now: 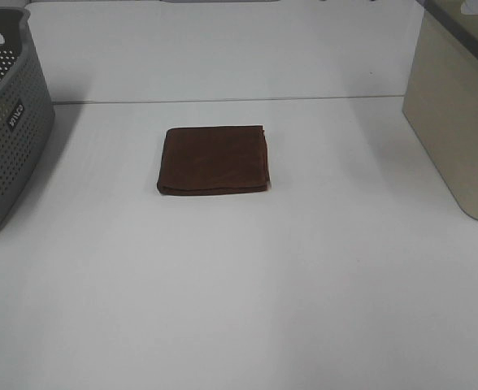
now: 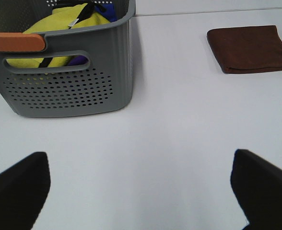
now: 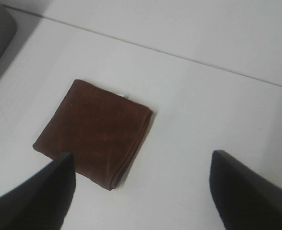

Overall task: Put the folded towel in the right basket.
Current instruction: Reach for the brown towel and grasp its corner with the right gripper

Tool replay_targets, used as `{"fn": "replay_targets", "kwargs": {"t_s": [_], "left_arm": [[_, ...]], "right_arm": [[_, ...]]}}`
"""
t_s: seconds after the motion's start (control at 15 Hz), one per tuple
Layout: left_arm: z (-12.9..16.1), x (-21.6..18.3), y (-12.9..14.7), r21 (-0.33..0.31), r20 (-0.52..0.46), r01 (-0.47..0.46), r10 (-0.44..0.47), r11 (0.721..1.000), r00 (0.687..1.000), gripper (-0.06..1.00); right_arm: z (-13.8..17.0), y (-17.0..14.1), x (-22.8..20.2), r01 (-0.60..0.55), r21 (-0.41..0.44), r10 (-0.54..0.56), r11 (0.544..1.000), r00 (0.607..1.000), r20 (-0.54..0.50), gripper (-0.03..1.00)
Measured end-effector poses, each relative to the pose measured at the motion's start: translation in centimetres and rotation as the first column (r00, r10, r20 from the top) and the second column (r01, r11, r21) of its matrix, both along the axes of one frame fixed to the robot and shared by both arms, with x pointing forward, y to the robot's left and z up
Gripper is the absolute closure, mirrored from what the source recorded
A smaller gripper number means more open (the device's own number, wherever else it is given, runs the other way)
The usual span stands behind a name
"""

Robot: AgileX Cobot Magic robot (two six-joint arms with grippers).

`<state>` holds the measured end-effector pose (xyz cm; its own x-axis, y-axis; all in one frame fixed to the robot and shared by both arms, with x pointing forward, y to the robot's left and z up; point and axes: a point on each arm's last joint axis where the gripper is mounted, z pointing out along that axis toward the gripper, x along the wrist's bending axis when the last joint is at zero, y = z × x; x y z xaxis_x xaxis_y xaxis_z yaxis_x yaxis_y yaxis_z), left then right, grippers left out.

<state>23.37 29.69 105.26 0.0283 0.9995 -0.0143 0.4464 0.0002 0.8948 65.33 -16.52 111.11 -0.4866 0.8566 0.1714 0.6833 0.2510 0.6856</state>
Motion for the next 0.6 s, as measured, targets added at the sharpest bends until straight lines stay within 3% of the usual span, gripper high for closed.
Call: {"fn": "replay_targets", "kwargs": {"t_s": [0.27,0.53,0.6], "left_arm": [[0.0,0.0,0.0,0.000,0.000,0.000,0.000,1.000,1.000,-0.03],[0.0,0.0,0.0,0.000,0.000,0.000,0.000,1.000,1.000,-0.03],[0.0,0.0,0.0,0.000,0.000,0.000,0.000,1.000,1.000,-0.03]], "right_arm": [[-6.3,3.9,3.5,-0.027,-0.001,0.026,1.000,0.990,-0.141,0.25],[-12.1,3.6,6.4,0.001,0.001,0.000,1.000,0.955,-0.297,0.27],[-14.1,3.0,7.4,0.017,0.043,0.000,0.999,0.929,-0.369,0.27]]}}
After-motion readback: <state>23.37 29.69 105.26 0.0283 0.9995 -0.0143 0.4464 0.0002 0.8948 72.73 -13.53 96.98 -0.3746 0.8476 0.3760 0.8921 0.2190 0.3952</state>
